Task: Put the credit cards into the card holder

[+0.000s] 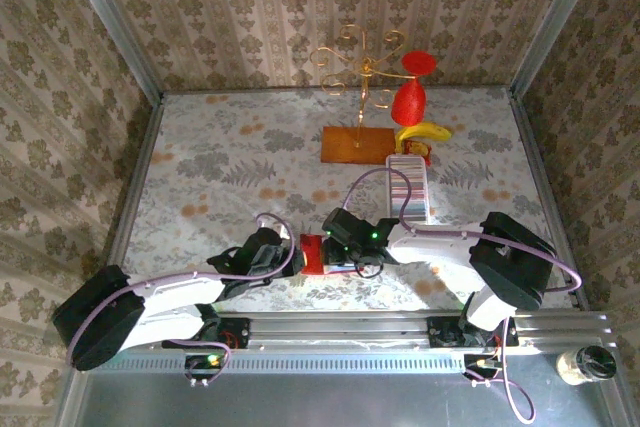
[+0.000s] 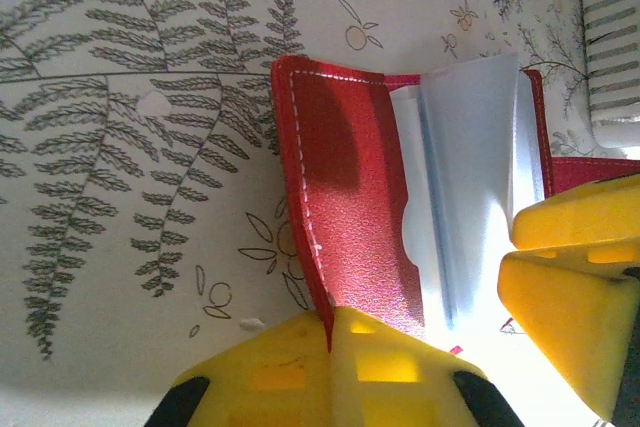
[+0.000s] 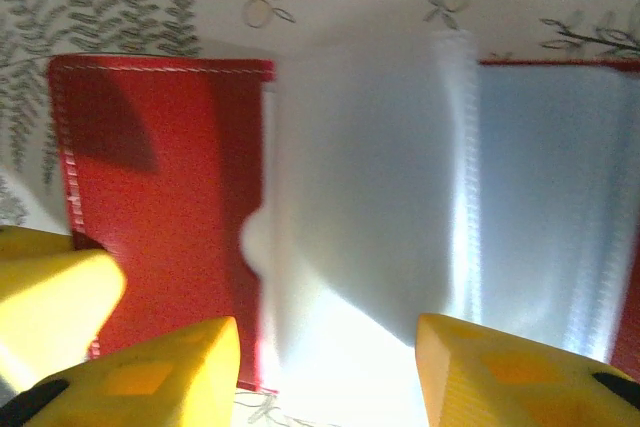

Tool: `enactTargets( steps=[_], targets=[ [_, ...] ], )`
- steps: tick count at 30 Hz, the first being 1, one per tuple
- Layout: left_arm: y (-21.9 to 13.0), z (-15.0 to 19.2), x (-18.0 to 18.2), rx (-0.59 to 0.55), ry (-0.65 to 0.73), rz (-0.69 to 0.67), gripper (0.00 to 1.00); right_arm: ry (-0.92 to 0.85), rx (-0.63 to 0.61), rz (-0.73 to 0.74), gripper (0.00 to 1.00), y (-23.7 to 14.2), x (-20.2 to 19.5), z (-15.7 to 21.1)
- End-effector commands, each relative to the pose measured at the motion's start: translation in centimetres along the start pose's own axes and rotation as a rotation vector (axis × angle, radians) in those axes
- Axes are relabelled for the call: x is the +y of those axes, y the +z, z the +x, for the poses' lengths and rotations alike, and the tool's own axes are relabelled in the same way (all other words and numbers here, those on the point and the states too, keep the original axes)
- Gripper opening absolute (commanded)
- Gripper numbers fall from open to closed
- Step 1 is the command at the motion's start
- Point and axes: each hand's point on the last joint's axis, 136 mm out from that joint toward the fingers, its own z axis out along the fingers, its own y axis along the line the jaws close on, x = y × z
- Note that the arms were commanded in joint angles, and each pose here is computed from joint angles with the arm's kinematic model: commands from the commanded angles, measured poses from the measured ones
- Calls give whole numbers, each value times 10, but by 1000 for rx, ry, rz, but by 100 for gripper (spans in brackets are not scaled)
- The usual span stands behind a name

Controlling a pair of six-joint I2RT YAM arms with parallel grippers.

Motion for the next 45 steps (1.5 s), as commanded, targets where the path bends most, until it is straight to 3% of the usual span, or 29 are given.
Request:
enactTargets(
  steps=[1,10,20,37,45],
  targets=[
    [1,-3,-10,-8,-12,21,0,30,-12,-69,50,-1,17,-3],
    [4,-1,-7,-11,-28,16,0,46,-2,-99,51,2,22,0],
    [2,-2,-6,-18,-23,8,0,2,-69,101,51,-27,-19,0],
    [2,-1,-12,-14,-14,17,0,-14,10,224,52,3,-40,14],
    [5,2,-11,-5,-13,13,0,10,15,102,56,10,-14,13]
  ],
)
